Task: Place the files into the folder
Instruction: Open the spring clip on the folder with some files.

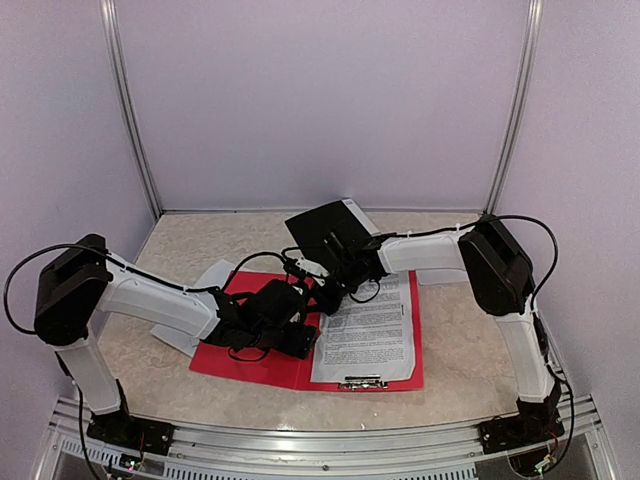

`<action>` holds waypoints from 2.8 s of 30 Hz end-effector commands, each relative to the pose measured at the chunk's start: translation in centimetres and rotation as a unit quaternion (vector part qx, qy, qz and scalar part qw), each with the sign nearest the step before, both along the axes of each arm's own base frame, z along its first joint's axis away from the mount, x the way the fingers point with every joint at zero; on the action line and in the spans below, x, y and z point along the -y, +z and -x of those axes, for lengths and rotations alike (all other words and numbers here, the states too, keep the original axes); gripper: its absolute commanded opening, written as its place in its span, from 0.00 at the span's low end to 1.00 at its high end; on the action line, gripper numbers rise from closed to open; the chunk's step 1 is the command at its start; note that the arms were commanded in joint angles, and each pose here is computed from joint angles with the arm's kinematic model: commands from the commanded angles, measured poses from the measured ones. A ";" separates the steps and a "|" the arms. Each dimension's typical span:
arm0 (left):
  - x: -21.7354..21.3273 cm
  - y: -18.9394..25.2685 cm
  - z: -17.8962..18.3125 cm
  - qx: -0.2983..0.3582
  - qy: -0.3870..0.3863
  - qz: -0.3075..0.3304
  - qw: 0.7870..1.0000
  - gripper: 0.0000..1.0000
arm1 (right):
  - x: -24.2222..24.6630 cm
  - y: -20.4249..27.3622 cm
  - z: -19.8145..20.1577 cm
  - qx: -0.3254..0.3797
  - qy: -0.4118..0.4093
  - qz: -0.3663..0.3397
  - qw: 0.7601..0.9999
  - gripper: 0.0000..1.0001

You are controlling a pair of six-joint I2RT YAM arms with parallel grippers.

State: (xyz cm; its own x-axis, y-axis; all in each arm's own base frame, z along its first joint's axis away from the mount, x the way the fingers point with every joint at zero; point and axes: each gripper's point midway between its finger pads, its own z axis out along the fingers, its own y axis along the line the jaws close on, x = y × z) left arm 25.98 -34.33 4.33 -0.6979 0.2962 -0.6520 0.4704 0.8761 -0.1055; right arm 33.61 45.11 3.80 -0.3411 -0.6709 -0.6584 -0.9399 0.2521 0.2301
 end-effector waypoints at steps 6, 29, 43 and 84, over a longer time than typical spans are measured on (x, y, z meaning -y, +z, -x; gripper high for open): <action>-2.3 -2.7 -0.2 -0.016 0.051 -0.056 0.997 0.78 | 0.9 0.9 -0.6 -0.030 -0.054 0.003 0.998 0.00; -0.8 -3.4 -1.1 -0.031 0.030 -0.048 0.998 0.42 | 1.1 0.8 -0.5 -0.037 -0.060 0.010 0.998 0.00; -1.8 -4.7 0.5 -0.046 0.017 -0.050 0.998 0.27 | 1.0 -1.3 -1.2 -0.038 -0.048 0.032 0.998 0.00; -1.8 -6.1 2.2 -0.028 -0.052 -0.040 0.997 0.26 | 0.5 -6.0 -1.9 -0.071 -0.044 0.045 0.995 0.00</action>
State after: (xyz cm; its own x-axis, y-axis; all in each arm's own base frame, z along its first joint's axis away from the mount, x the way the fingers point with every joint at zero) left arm 27.82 -32.66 1.82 -0.6566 0.2763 -0.7018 0.4345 0.8991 -0.0525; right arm 34.61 45.85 3.32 -0.4464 -0.6615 -0.6026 -0.8926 0.2817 0.3521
